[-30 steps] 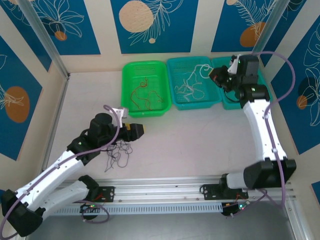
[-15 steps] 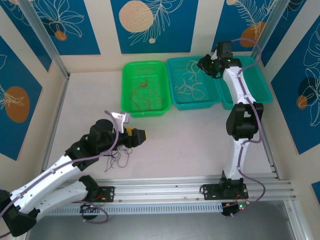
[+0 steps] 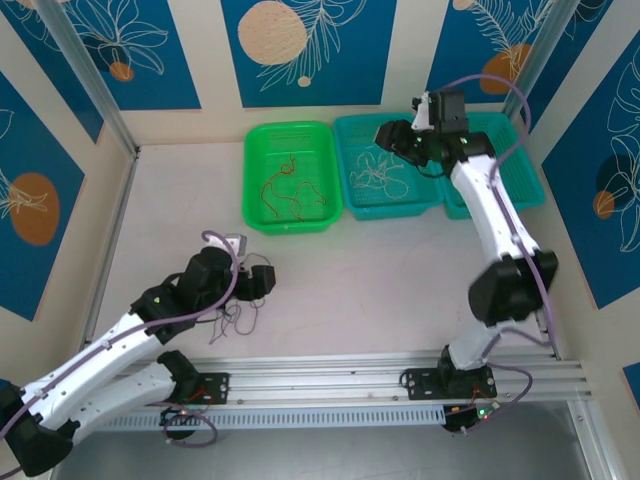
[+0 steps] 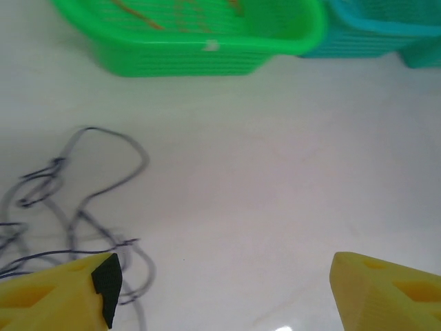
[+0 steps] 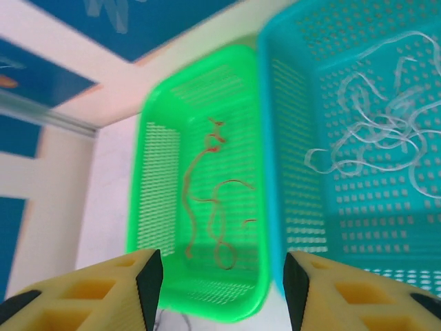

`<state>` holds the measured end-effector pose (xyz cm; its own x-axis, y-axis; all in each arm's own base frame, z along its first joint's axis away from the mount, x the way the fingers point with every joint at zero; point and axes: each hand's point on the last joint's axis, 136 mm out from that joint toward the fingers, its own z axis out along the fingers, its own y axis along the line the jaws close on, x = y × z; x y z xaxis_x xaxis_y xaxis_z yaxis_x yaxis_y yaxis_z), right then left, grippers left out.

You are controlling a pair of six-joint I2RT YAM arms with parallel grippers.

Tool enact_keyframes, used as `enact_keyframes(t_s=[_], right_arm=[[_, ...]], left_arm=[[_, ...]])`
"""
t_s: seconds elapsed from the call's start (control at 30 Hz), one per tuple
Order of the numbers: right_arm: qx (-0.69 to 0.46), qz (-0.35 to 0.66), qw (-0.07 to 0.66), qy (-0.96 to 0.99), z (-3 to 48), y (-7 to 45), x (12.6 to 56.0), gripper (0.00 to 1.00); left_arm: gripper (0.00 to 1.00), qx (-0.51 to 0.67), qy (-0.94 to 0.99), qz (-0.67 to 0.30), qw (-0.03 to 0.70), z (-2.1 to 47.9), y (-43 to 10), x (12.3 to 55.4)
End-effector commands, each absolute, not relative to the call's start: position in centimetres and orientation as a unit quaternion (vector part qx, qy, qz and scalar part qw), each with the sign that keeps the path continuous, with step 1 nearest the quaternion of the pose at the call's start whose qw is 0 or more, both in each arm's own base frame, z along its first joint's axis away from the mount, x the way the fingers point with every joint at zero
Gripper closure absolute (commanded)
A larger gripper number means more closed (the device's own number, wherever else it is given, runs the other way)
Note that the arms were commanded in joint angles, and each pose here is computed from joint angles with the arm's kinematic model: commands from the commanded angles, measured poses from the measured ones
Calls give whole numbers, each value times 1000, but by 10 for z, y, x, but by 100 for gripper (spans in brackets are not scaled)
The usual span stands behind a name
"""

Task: Untangle the cables

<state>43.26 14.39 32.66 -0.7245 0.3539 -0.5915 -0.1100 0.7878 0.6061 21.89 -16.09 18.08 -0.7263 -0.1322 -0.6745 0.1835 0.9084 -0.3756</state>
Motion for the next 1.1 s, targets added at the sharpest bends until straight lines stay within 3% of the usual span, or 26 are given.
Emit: enact_keyframes(t_s=[0.0,0.13,0.2,0.47,0.6,0.73,0.93,1.07], right_arm=[[25,352,392,850,341,164,388,48],[-15,353,423,835,325,186,330,48],[-27,361,405,839,312,200,308,48],[-94,389,230,887,224,293,241,48],[-140,373,163,903,181,341,223,48],[-130,320,107,932,130,365,230,47],[-88,236,110,961,85,378,258,48],[-102,221,110,964,71,394,257,48]], left_arm=[[20,-55,923,-126,358,154,-115,228],[20,-125,931,-104,326,127,-84,234],[20,-150,933,-88,314,115,-72,234],[22,-205,947,-81,235,57,-61,230],[41,-210,947,-107,217,39,-71,229],[59,-148,955,-166,194,34,-99,229],[89,-115,967,-163,160,28,-104,221],[100,-101,961,-195,169,30,-114,221]])
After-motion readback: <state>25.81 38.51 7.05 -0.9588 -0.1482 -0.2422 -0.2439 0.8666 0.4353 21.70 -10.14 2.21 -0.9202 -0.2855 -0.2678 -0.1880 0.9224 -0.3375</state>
